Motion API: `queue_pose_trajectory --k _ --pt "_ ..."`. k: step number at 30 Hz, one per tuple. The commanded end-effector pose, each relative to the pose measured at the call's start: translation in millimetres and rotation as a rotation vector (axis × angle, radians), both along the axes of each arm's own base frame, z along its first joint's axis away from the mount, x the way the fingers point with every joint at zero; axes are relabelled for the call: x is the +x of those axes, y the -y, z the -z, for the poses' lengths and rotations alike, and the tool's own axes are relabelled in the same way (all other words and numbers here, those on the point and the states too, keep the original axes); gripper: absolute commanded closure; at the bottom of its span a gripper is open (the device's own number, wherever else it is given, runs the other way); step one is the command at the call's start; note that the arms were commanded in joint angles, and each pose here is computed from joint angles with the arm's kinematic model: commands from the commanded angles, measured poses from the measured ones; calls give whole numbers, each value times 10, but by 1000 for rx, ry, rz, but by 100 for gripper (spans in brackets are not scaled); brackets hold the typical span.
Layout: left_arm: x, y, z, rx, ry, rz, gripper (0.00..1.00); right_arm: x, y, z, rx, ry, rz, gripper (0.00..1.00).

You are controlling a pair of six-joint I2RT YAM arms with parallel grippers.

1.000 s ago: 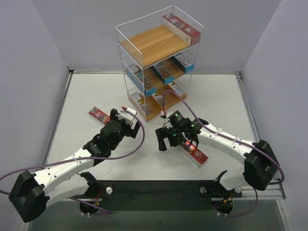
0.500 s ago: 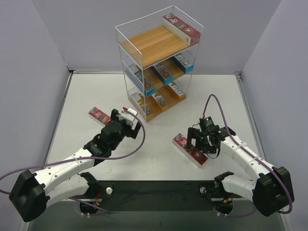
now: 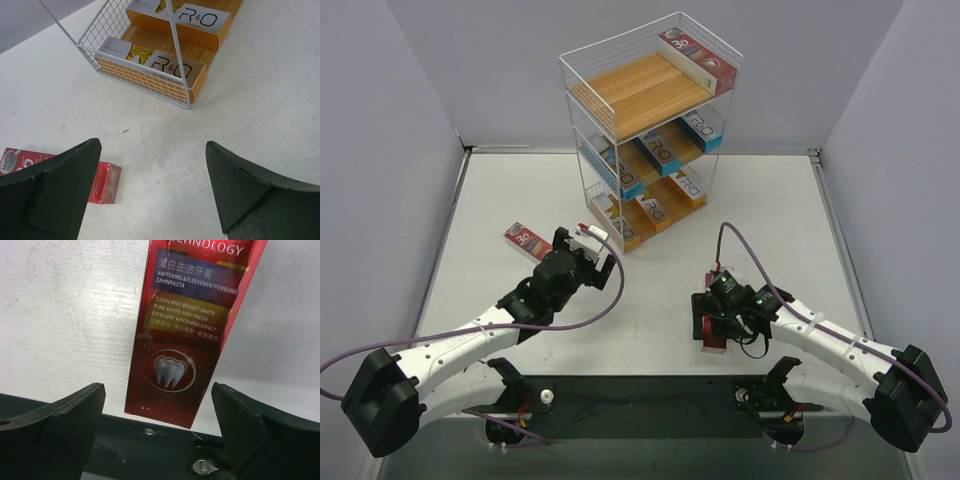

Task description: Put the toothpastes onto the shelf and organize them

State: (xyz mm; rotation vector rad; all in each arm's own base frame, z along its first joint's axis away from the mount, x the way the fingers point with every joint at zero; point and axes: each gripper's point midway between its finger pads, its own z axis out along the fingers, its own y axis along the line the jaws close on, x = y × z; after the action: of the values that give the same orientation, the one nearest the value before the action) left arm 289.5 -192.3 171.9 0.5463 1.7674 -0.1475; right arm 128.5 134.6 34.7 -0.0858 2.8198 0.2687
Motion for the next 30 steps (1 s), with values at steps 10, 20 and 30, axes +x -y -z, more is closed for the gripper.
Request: queue_pose_trajectory --k 10,20,30 --pt "-3 128 -68 -45 21 28 3 50 296 173 -252 150 99 21" --pt "-36 186 -54 -40 19 44 3 -22 51 225 -238 165 -5 31" --pt "-35 191 -29 -32 15 45 3 -23 186 24 -238 244 33 55"
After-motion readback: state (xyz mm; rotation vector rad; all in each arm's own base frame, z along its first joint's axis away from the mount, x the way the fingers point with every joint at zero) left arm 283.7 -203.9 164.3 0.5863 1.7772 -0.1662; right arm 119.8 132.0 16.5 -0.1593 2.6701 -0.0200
